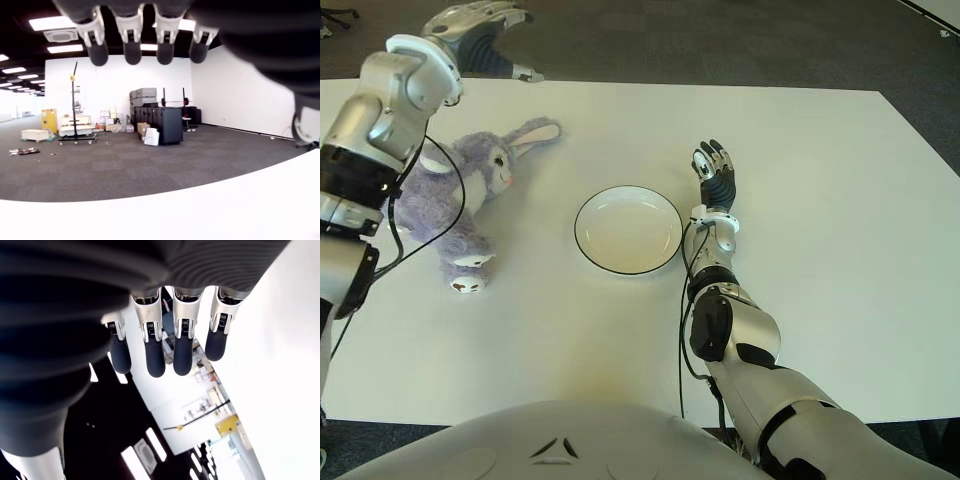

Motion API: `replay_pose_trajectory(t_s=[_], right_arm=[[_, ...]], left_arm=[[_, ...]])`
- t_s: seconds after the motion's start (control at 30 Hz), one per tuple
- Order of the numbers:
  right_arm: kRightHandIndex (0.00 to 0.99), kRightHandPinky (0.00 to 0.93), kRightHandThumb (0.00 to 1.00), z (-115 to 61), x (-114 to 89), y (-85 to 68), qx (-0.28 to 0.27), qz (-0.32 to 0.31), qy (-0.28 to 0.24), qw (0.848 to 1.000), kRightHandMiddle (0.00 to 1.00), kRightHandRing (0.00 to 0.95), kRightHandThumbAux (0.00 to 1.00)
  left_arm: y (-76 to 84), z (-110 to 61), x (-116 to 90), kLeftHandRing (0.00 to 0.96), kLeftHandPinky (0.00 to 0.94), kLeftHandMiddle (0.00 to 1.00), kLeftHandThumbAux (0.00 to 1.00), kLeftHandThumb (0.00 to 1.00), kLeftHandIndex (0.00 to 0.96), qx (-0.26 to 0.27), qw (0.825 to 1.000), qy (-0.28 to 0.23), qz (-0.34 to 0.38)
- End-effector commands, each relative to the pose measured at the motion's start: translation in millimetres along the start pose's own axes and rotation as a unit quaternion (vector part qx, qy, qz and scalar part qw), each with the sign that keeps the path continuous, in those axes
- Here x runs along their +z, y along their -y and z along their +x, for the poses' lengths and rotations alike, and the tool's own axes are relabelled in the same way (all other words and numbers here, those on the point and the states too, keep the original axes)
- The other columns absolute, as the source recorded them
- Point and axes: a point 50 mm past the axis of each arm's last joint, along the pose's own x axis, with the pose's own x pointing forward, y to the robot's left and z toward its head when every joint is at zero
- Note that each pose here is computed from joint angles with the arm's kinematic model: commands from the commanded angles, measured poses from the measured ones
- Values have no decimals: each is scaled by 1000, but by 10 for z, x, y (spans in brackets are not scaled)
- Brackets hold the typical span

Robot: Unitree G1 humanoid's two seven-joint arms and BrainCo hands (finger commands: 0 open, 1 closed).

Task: Put the doll into the plate.

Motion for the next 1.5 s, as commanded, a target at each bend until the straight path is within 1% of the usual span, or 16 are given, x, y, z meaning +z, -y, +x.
replay_pose_trajectory(t_s=[0.03,0.3,0.37,0.53,0.7,0.87,1.0,1.13,1.33,1.5], right_arm=[[198,165,0,-811,-887,471,-109,42,-217,969,212,183,743],[203,160,0,-808,-874,495,-111,48,-214,969,218,182,746],[203,169,0,-808,-872,500,-111,48,-214,969,218,184,749],[215,165,0,-806,-863,513,-108,49,-213,970,221,186,755],[219,164,0,-802,-854,524,-108,42,-213,970,225,188,751],[224,173,8,-798,-847,529,-112,44,-209,970,230,193,751],[229,190,13,-790,-844,522,-110,40,-209,971,239,205,754],[238,169,11,-790,-840,526,-109,38,-209,971,244,204,745],[244,174,10,-784,-835,530,-113,34,-209,971,248,205,736],[245,189,33,-779,-823,535,-112,36,-203,972,253,213,736]], left_arm=[[261,-115,-101,0,0,0,339,133,0,-52,999,-12,-8],[341,-268,-264,0,0,0,316,139,0,-78,997,-29,2],[347,-283,-275,0,0,0,314,143,0,-80,996,-31,2],[342,-331,-334,0,0,0,324,140,0,-104,994,-45,10],[340,-352,-351,0,0,0,330,130,0,-125,991,-50,15],[364,-386,-395,0,0,0,336,118,0,-159,986,-54,22],[419,-427,-459,0,0,0,326,111,0,-192,979,-59,27],[460,-462,-502,0,0,0,311,103,0,-213,975,-60,28],[501,-515,-512,0,0,0,304,100,0,-232,971,-55,30],[584,-565,-524,0,0,0,306,91,0,-246,967,-55,34]])
